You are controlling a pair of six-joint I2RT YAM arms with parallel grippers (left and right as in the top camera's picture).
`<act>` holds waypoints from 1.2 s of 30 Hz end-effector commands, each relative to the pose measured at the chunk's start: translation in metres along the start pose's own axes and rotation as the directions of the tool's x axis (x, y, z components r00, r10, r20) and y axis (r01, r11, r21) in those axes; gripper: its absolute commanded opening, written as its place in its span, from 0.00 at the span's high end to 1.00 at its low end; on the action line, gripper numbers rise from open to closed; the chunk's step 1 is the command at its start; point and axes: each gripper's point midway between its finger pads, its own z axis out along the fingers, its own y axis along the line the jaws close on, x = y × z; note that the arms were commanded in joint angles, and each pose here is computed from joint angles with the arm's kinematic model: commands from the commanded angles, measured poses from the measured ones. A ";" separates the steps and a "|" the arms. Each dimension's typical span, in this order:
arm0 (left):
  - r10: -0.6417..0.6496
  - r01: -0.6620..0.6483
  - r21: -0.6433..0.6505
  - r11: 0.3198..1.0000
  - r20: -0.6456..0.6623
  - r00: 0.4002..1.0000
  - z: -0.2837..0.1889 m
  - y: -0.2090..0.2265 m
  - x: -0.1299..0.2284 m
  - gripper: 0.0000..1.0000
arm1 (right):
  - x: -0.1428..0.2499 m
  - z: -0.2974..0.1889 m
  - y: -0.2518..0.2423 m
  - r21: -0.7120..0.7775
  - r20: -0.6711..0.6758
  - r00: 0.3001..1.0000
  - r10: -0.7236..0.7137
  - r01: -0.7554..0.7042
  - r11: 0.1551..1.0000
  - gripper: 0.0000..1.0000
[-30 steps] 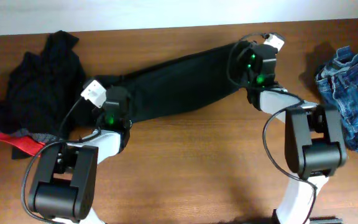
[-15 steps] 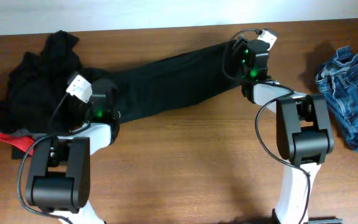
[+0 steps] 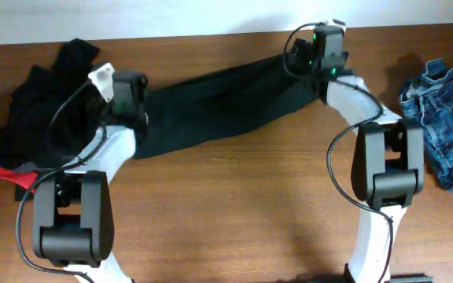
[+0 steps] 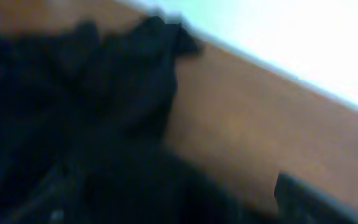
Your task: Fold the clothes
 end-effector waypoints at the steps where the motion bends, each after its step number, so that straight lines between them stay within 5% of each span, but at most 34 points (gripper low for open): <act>1: 0.068 -0.060 0.098 0.993 -0.080 0.994 -0.009 -0.027 -0.019 0.01 | -0.071 -0.055 0.013 -0.067 0.054 0.998 -0.029 0.033 0.997 0.01; 7: 0.184 -0.133 0.198 0.971 -0.269 0.945 -0.037 -0.040 -0.013 0.01 | -0.072 -0.094 0.027 -0.235 -0.079 0.980 -0.181 0.158 0.959 0.01; 8: 0.201 -0.134 0.225 0.965 -0.305 0.931 -0.042 -0.043 -0.004 0.07 | -0.063 -0.096 0.030 -0.266 -0.107 0.972 -0.209 0.175 0.948 0.01; 11: 0.237 -0.155 0.237 0.959 -0.375 0.896 -0.050 -0.040 0.015 0.50 | -0.038 -0.100 0.035 -0.297 -0.199 0.952 -0.231 0.166 0.940 0.04; 13: 0.266 -0.180 0.233 0.956 -0.419 0.868 -0.057 -0.036 0.029 0.75 | -0.027 -0.103 0.042 -0.321 -0.212 0.931 -0.297 0.221 0.921 0.23; 18: 0.309 -0.215 0.247 0.945 -0.455 0.835 -0.067 -0.040 0.047 0.99 | -0.012 -0.106 0.071 -0.374 -0.187 0.893 -0.409 0.320 0.870 0.63; 22: 0.331 -0.233 0.254 0.939 -0.471 0.818 -0.068 -0.042 0.061 0.99 | 0.005 -0.101 0.093 -0.404 -0.186 0.869 -0.458 0.357 0.842 0.81; 30: 0.385 -0.286 0.265 0.921 -0.506 0.772 -0.038 -0.047 0.101 0.99 | 0.045 -0.081 0.114 -0.439 -0.241 0.828 -0.507 0.373 0.818 0.88; 36: 0.383 -0.281 0.314 0.907 -0.339 0.859 -0.001 -0.082 0.085 0.99 | 0.052 -0.080 0.120 -0.449 -0.245 0.818 -0.520 0.380 0.809 0.89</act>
